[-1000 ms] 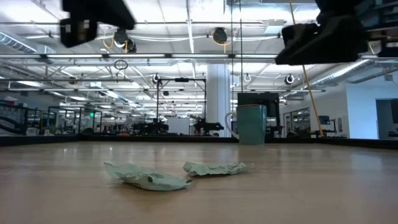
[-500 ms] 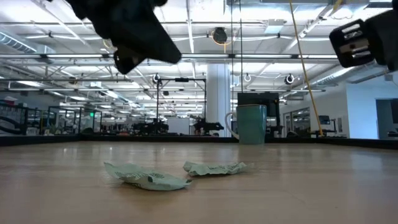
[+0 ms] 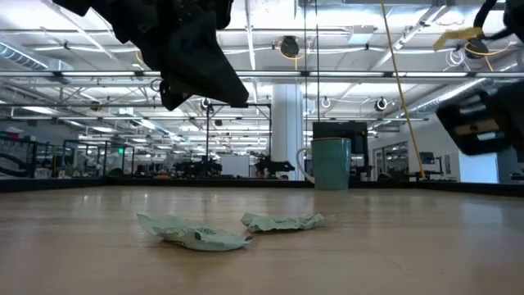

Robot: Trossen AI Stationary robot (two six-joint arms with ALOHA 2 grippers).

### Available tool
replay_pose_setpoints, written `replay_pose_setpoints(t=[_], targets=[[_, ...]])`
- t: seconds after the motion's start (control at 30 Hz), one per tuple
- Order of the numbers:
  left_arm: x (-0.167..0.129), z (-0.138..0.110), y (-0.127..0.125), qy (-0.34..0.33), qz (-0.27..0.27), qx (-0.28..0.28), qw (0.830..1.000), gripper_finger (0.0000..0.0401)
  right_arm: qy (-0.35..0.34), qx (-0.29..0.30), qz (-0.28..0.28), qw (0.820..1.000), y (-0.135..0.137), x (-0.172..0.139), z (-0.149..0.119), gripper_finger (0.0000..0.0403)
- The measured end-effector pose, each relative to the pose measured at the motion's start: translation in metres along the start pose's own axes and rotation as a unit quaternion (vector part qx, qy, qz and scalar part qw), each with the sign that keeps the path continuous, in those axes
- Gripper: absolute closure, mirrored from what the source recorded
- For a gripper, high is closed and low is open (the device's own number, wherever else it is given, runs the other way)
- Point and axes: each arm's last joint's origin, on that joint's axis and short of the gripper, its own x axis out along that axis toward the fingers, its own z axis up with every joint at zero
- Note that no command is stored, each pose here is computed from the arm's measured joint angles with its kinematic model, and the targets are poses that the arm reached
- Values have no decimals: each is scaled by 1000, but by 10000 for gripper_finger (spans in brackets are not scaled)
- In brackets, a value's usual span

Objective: Pick and place Stevia / Truvia into bins
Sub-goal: Put the stevia packet into the transparent container

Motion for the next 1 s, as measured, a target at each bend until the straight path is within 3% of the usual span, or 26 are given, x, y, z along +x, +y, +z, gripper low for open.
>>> replay_pose_setpoints(t=[0.4, 0.53, 0.67, 0.77, 0.9, 1.0], targets=[[0, 0, 0, 1, 0, 2, 1000, 395, 24, 11, 10, 1000, -2, 16, -14, 296], [0, 0, 0, 0, -1, 2, 1000, 377, 33, 10, 5, 999, -5, 14, -14, 318], [0, 0, -1, -2, -2, 1, 1000, 370, 37, 1, 10, 999, -10, 15, -12, 366], [0, 1, -1, -8, -4, 2, 1000, 374, 32, -32, 3, 999, -15, 12, -8, 396], [0, 5, -2, -31, -3, -13, 999, 388, -5, -82, -11, 997, -26, 2, 9, 394], [-1, 9, -5, -51, -12, -19, 998, 397, -44, -118, -71, 990, -42, -10, 26, 400]])
